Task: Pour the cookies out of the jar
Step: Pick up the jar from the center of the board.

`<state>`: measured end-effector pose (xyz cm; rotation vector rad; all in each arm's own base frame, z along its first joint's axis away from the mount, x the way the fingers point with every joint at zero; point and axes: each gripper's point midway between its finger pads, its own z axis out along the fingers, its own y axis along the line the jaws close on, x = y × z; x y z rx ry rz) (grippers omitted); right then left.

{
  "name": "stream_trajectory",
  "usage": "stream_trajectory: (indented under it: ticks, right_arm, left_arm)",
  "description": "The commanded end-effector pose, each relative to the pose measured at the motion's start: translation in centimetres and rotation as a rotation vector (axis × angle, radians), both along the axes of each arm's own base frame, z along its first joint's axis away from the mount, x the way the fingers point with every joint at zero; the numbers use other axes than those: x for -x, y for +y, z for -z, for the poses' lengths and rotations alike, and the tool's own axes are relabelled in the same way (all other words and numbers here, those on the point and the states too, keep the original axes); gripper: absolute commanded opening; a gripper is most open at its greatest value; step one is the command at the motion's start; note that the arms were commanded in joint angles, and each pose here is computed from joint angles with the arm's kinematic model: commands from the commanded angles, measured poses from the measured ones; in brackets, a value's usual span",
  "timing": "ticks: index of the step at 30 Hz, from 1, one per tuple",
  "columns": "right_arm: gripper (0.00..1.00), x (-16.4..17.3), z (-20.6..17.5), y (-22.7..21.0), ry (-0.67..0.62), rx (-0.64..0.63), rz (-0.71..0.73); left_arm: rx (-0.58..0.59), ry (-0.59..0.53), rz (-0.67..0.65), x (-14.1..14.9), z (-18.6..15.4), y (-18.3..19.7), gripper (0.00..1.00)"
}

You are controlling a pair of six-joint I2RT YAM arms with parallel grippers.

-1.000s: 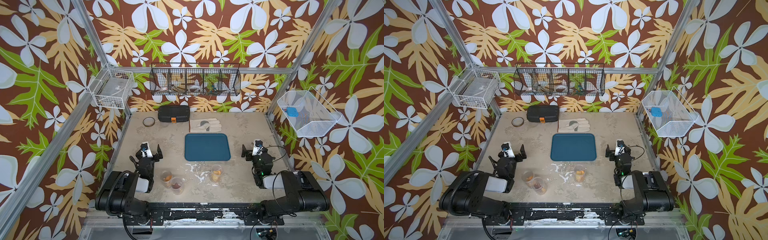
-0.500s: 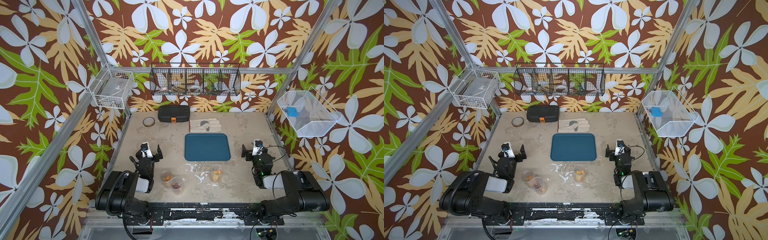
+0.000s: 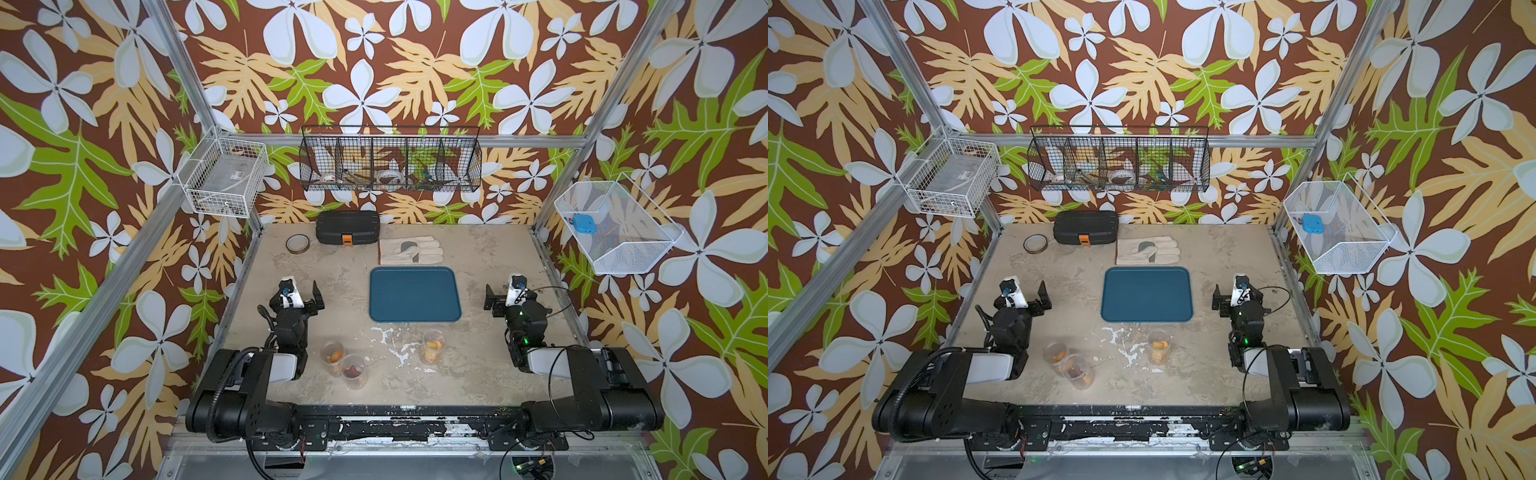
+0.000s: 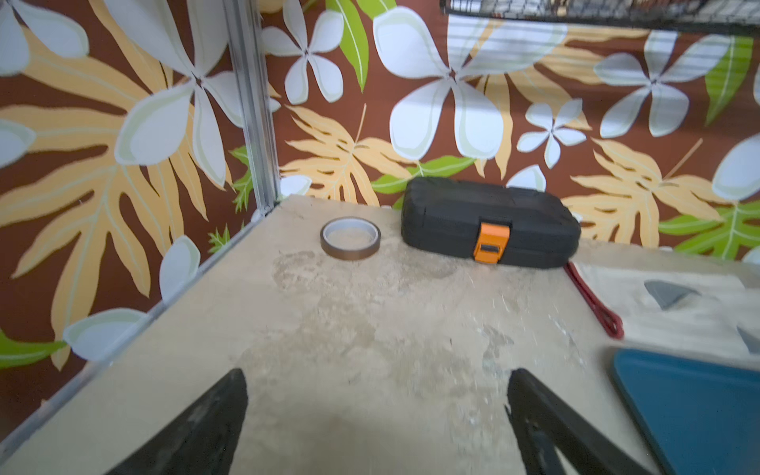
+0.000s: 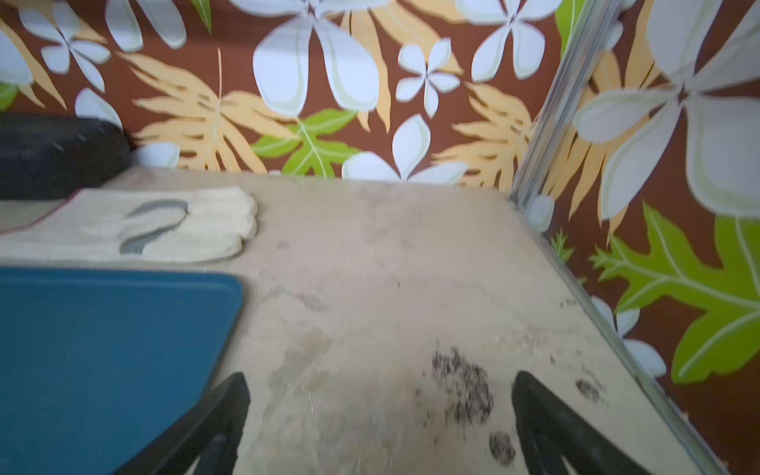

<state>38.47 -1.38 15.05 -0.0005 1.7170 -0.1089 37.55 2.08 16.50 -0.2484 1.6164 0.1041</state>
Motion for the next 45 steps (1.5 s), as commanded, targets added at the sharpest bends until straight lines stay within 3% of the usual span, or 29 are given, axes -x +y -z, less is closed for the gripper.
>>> stream_trajectory:
  ticks: [1,4,6,8,15,19,22,27,33,45]
  right_arm:
    - [1.00,-0.6,-0.3,-0.9,0.077,-0.028,0.055]
    - [1.00,-1.8,-2.2,-0.9,0.117,-0.127,0.077]
    - [1.00,-2.4,-3.0,-2.3,0.202,-0.273,0.214]
    - [1.00,-2.8,-3.8,-2.5,0.275,-0.318,0.248]
    - [0.99,-3.6,-8.2,2.1,0.459,-0.443,0.056]
    - [0.97,-2.2,-10.0,5.8,0.546,-0.443,-0.086]
    - [1.00,-0.1,-8.9,8.4,0.694,-0.472,-0.155]
    - [1.00,4.9,-6.9,13.3,0.915,-0.353,-0.273]
    - [1.00,9.4,-5.7,18.3,1.033,-0.220,-0.371]
    - [1.00,13.4,-2.0,24.3,1.149,-0.106,-0.436]
  left_arm:
    - [0.032,0.184,-0.131,-1.2,1.6,1.8,1.00]
    - [0.074,0.236,-0.150,-2.9,-0.5,1.8,1.00]
    - [0.125,0.281,-0.121,-3.9,-2.2,1.0,1.00]
    - [0.183,0.307,-0.085,-4.3,-3.9,0.2,1.00]
    - [0.434,0.481,0.193,-3.6,-6.7,-6.0,0.99]
    - [0.460,0.586,0.355,-1.2,-6.8,-10.4,0.99]
    - [0.441,0.666,0.487,1.6,-6.4,-14.6,0.98]
    - [0.478,0.747,0.646,7.2,-6.0,-19.0,0.98]
    - [0.563,0.804,0.728,12.4,-4.9,-19.8,0.99]
    - [0.517,0.737,0.714,12.3,-6.6,-19.0,0.99]
